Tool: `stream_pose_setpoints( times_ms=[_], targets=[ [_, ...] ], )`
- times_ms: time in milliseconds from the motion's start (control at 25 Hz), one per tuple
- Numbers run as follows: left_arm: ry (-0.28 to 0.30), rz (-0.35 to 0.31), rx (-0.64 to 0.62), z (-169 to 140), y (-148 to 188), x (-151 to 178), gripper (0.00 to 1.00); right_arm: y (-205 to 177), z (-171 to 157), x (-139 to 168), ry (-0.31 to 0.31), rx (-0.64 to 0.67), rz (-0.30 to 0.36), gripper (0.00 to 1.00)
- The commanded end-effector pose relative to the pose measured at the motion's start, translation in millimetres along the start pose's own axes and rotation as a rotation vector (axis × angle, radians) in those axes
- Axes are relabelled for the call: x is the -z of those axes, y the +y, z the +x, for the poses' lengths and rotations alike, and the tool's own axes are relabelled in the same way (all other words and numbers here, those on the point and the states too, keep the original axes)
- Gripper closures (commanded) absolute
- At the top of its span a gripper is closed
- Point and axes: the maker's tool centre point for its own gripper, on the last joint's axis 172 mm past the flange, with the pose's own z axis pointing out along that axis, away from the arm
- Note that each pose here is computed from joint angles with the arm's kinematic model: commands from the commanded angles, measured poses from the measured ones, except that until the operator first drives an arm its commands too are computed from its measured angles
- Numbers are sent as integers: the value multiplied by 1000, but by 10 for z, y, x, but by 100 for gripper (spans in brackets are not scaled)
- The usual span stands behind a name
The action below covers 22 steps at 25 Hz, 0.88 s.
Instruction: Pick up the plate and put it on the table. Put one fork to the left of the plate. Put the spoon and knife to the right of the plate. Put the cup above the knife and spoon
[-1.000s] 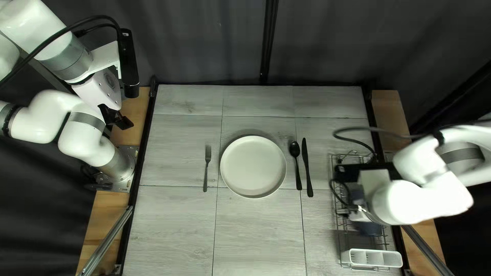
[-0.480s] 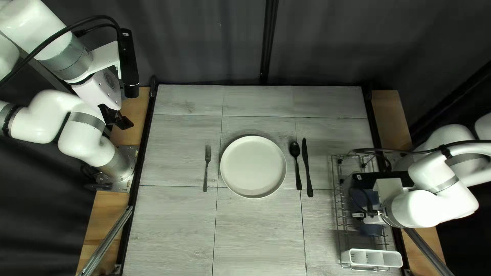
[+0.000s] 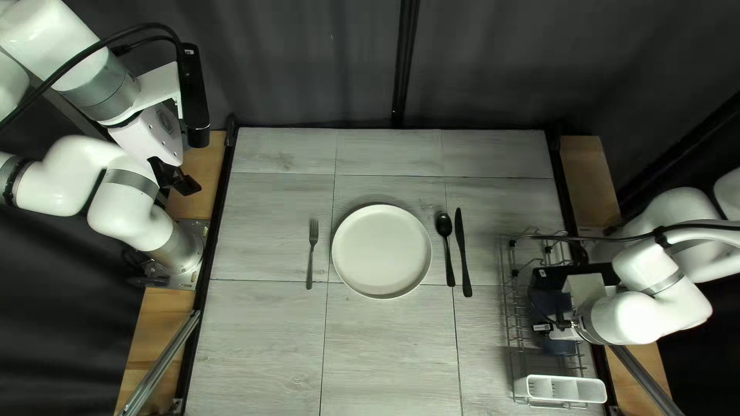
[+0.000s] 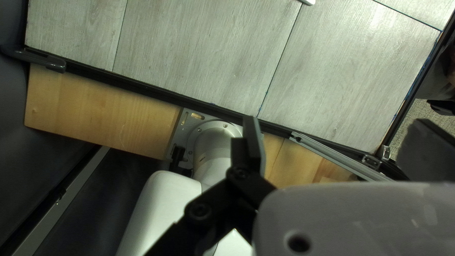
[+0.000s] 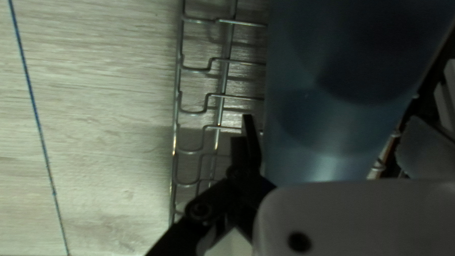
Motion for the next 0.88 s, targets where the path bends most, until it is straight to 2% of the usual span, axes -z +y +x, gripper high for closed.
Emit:
stream_pose_setpoints(
  times_ms=[40, 80, 120, 320, 480, 640, 760, 880],
  targets=[
    [0, 0, 0, 0, 0, 0, 0, 9, 0, -94, 2, 6, 1, 0],
    [0, 0, 0, 0, 0, 0, 0, 11, 3, -112, 3, 5, 1, 9],
    [0, 0, 0, 0, 0, 0, 0, 7, -4, -98, 4, 6, 2, 100],
    [0, 0, 0, 0, 0, 0, 0, -22, -6, 132, 30, 5, 2, 100],
    [0, 0, 0, 0, 0, 0, 0, -169, -4, 598, 71, 12, 4, 100],
    [0, 0, 0, 0, 0, 0, 0, -261, 60, 935, 108, 14, 0, 100],
    [0, 0, 0, 0, 0, 0, 0, -392, 239, 1234, 143, 5, 5, 100],
    [0, 0, 0, 0, 0, 0, 0, -614, 494, 1393, 193, 4, 17, 100]
  ],
)
